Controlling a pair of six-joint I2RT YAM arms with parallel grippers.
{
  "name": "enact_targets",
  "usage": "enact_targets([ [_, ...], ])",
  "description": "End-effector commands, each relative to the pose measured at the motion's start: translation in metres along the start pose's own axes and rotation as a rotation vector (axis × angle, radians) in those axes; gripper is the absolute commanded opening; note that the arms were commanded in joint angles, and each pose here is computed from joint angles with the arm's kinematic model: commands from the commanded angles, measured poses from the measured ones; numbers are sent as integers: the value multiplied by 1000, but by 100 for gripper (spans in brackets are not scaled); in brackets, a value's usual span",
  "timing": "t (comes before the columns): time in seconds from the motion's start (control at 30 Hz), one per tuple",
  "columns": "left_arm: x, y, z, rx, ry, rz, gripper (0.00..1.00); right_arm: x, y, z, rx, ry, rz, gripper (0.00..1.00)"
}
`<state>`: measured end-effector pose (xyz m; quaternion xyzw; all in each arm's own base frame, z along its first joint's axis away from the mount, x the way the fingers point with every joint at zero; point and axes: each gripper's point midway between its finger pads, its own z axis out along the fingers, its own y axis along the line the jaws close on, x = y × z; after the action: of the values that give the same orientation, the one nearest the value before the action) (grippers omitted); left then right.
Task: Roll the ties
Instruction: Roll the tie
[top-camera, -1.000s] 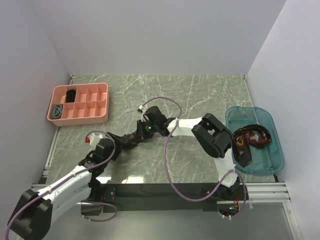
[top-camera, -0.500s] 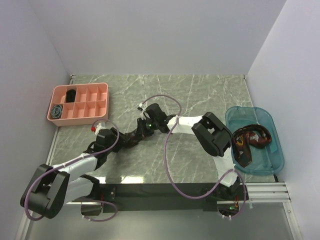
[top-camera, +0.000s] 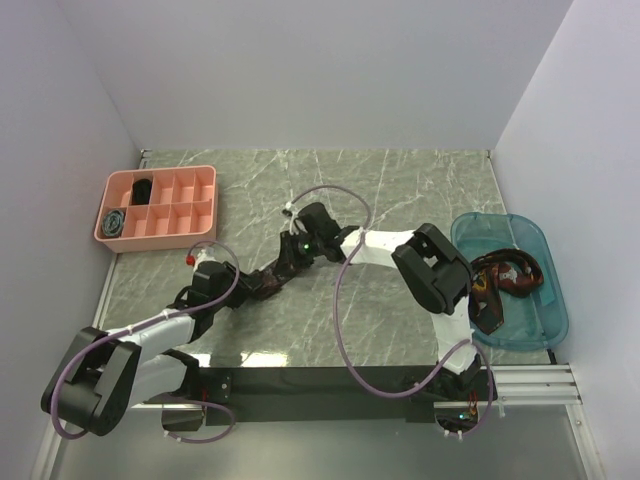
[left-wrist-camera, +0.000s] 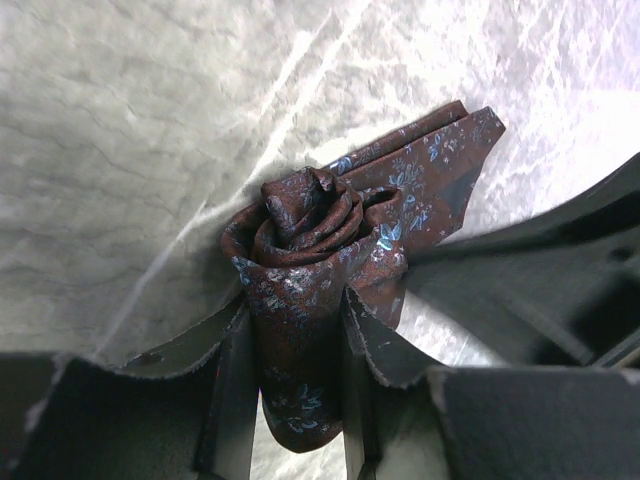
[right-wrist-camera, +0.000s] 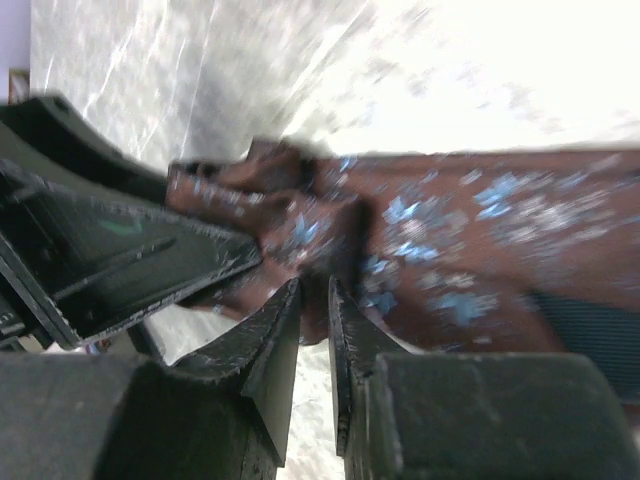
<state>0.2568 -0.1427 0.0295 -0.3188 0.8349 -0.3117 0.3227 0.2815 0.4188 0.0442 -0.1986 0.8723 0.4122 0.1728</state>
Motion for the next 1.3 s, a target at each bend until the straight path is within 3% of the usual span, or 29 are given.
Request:
enact_targets([
  [0.0, 27, 23, -4, -50, 107, 10, 1, -45, -10, -29, 52, -123, -11, 25],
  [0.2, 30, 18, -3, -30, 135, 34, 1, -50, -39, -19, 141, -136, 33, 25],
  [0.5, 34, 16, -4, -61, 188, 68, 1, -1, -76, -23, 224, -127, 194, 23],
  [0.87, 4, 10, -14, -115, 52, 57, 2, 72, -117, -40, 372, -54, 341, 23],
  [1.07, 6, 18, -17, -131, 39, 23, 2, 78, -127, -51, 419, -68, 372, 22],
  [1.27, 10, 26, -15, -171, 69, 75, 1, 59, -103, -57, 343, -105, 301, 22],
])
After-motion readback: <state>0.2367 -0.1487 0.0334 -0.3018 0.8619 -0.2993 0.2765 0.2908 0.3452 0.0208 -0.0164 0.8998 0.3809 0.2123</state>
